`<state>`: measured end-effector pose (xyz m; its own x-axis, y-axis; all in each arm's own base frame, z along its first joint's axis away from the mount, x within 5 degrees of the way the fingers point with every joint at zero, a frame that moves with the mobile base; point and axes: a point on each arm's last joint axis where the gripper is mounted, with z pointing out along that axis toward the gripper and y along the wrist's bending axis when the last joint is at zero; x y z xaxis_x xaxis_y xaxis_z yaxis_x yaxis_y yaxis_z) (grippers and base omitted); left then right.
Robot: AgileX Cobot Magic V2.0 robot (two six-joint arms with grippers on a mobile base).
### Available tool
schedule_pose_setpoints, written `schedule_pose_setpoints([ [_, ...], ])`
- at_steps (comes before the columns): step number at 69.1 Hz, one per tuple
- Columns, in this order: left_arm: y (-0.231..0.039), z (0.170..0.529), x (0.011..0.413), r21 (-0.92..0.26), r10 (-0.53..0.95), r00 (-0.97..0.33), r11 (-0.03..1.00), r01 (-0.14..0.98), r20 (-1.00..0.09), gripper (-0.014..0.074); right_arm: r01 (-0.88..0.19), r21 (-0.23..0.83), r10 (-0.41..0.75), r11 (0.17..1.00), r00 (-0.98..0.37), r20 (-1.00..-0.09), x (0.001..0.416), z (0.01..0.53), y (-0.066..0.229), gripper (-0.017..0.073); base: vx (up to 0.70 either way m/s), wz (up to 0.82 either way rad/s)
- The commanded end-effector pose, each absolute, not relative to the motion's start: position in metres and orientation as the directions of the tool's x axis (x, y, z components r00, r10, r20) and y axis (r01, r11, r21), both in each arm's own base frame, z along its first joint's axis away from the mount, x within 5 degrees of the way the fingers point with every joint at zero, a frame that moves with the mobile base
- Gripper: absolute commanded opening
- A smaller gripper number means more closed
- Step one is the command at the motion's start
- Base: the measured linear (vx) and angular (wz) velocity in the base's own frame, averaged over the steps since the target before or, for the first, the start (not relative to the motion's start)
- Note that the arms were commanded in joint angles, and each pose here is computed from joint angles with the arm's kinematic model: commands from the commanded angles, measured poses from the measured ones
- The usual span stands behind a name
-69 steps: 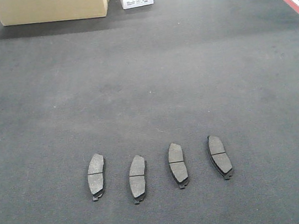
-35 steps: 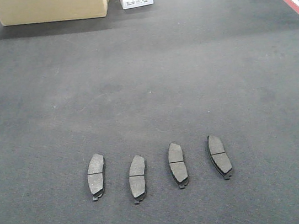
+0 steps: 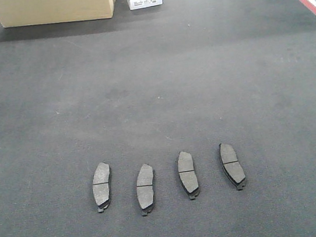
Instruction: Move and align brake pads A on conveyor
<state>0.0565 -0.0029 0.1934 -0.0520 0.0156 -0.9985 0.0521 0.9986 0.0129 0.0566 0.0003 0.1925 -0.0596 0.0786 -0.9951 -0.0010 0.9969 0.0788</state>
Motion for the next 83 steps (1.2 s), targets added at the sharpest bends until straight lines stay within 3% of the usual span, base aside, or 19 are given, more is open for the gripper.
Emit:
schedule_pose_setpoints([
  [1, -0.0028, 0.2077, 0.0545, 0.014, 0.011, 0.056, 0.999, 0.05, -0.998, -0.0006, 0.0, 0.067, 0.067, 0.998, -0.003, -0.998, 0.0566, 0.1925, 0.0, -0.0006, 0.0, 0.0],
  [83, -0.0028, 0.2077, 0.0545, 0.014, 0.011, 0.056, 0.999, 0.05, -0.998, -0.0006, 0.002, 0.062, 0.063, 0.998, -0.017, -0.998, 0.0565, 0.1912, -0.0001, -0.0006, 0.0, 0.0],
])
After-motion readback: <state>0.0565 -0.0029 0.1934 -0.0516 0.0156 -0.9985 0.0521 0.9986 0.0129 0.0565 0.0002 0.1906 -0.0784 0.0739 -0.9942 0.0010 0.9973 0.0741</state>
